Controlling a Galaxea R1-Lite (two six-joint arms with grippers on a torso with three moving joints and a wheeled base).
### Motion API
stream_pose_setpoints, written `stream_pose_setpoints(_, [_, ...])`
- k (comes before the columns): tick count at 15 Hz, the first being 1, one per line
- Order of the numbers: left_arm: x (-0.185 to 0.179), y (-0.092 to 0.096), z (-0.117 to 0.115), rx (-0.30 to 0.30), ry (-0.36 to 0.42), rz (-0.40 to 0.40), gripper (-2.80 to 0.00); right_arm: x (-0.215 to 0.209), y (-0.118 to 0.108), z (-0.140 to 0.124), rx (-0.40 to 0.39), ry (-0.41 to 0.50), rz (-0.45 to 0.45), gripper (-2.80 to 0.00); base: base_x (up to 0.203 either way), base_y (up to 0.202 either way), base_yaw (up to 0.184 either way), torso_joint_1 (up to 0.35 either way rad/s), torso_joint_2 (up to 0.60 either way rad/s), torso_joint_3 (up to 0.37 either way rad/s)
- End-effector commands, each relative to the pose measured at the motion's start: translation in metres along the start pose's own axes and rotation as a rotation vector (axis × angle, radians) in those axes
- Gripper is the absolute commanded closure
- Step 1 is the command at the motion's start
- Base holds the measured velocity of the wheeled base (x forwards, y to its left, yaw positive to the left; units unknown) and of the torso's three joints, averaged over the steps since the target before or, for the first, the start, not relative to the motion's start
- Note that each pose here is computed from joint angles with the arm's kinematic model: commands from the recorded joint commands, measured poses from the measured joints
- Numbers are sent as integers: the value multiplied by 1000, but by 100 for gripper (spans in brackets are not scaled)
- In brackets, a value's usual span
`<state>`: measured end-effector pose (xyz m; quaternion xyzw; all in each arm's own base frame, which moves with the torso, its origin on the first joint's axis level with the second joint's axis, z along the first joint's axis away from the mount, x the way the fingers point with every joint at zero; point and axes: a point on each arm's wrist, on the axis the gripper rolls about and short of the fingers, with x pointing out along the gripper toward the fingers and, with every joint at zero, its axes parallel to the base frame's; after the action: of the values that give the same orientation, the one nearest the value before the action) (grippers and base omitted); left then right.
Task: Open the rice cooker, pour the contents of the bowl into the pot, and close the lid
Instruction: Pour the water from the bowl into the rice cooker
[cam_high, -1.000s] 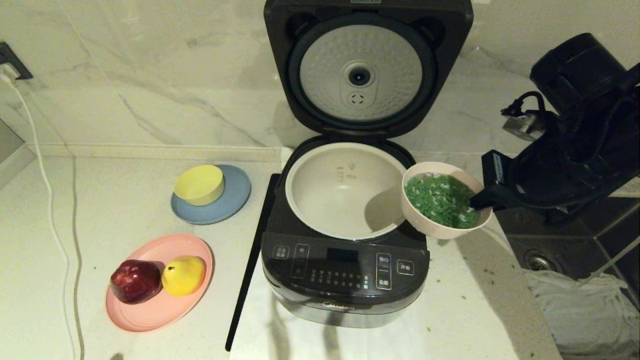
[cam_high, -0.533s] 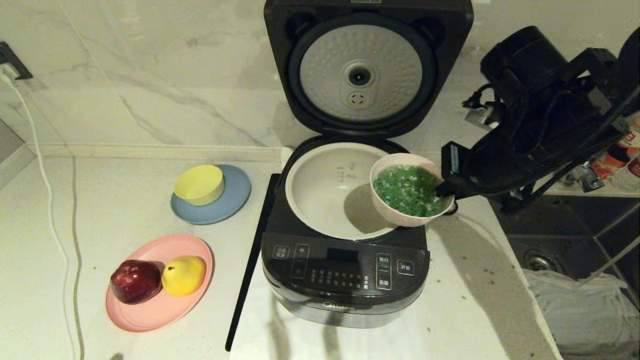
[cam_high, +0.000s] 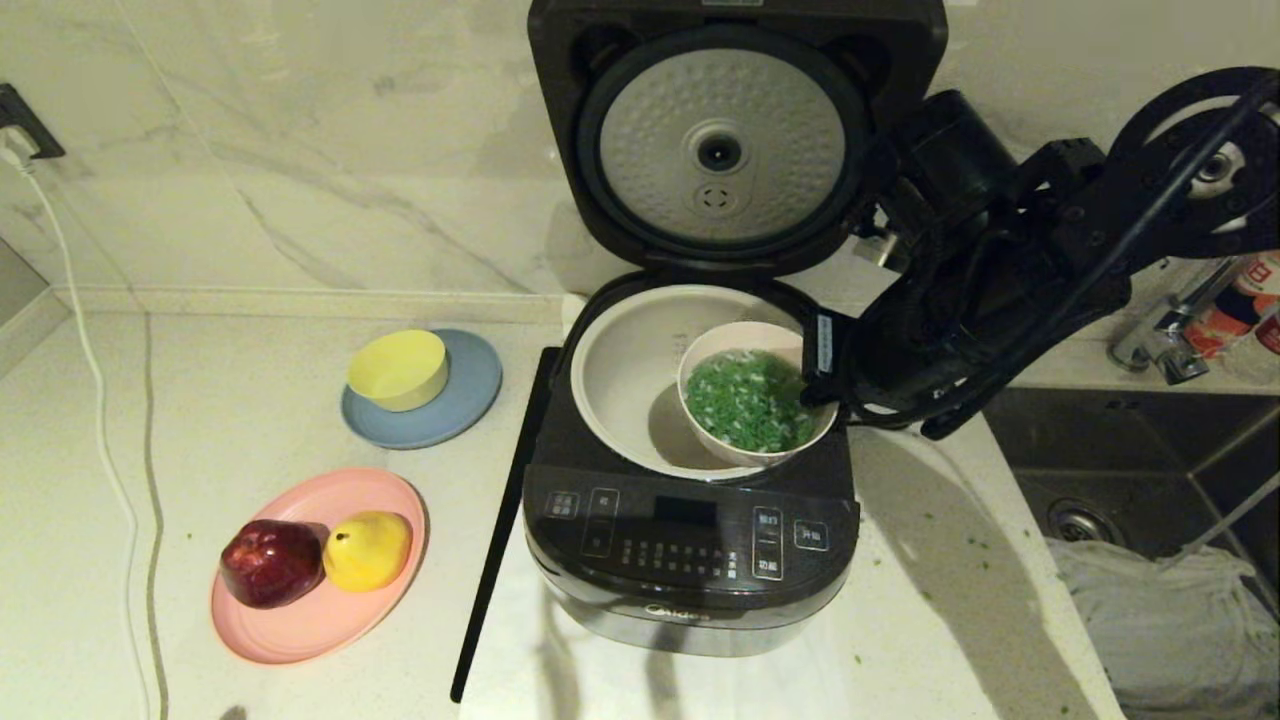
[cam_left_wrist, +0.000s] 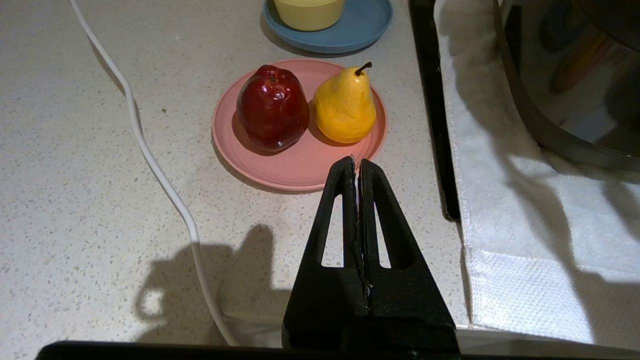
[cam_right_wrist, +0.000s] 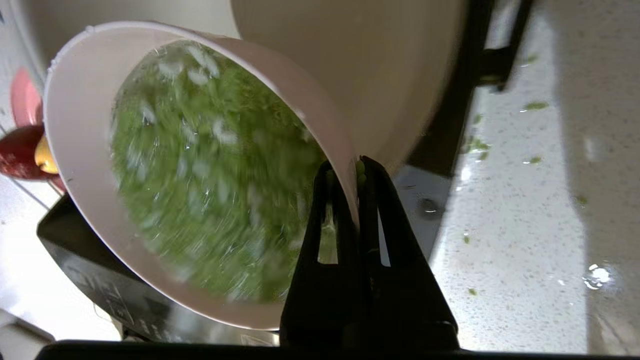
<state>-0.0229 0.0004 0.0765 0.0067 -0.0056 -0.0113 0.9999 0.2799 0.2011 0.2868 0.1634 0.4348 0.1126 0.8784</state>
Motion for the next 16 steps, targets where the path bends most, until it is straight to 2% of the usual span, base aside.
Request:
stream_pose_setpoints(1, [1, 0, -2, 0, 6, 0, 0, 5, 9, -8, -20, 21, 7, 0, 0, 0, 0, 0, 0, 0])
stream_pose_setpoints(10, [1, 0, -2, 2, 6, 0, 0, 28, 31, -17, -60, -23, 13, 0, 0, 0, 0, 0, 0, 0])
stream_pose_setpoints(16, [1, 0, -2, 0, 6, 0, 0, 31, 31, -15, -54, -42, 16, 0, 0, 0, 0, 0, 0, 0])
